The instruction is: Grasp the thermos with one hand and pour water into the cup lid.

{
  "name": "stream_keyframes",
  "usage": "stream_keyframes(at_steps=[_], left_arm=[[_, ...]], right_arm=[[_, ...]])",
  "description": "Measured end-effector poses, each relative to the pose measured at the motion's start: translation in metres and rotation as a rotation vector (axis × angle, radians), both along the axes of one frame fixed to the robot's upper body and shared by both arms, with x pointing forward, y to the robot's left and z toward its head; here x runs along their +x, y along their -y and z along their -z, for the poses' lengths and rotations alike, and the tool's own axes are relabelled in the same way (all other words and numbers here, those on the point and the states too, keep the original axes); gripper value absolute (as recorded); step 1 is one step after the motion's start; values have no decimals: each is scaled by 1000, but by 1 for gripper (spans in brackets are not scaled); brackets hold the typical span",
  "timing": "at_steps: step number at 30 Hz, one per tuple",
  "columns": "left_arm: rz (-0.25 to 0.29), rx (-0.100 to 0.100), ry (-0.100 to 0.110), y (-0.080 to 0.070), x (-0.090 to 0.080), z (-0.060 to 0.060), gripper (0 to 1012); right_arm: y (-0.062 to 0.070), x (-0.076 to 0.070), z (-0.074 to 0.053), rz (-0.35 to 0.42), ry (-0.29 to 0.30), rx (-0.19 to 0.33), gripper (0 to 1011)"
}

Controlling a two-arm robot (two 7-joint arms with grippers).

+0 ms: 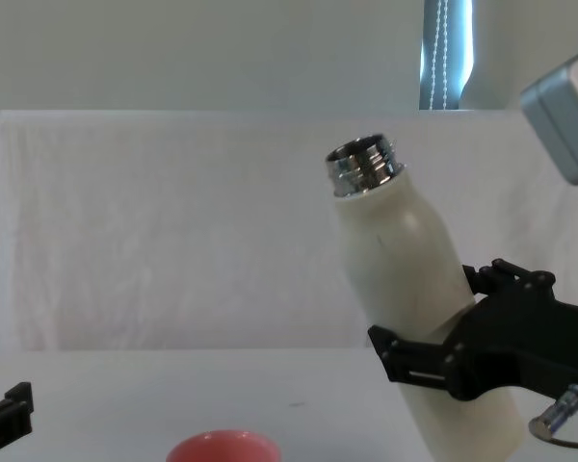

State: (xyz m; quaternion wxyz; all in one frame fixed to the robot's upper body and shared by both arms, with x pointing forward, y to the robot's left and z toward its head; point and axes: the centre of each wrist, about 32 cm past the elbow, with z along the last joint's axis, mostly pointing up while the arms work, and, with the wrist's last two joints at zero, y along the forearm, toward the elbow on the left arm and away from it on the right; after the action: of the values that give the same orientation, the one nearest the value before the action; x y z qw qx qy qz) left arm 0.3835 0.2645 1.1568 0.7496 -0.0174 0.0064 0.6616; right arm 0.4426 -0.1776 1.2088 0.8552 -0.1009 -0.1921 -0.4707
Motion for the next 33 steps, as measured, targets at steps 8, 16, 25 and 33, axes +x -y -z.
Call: stream_keyframes(at_steps=[8,16,25,33], left_arm=[[0,0,0,0,0,0,1001],[0,0,0,0,0,0,1001],[0,0,0,0,0,0,1001],[0,0,0,0,0,0,1001]], right_arm=[[-3,1,-3,-17,1,-91,952],[-5,5,-8,-44,29,-171,952],[-5,11,-14,-76,61,-271,952],[-10,13,-18,-60,73,-389,952]])
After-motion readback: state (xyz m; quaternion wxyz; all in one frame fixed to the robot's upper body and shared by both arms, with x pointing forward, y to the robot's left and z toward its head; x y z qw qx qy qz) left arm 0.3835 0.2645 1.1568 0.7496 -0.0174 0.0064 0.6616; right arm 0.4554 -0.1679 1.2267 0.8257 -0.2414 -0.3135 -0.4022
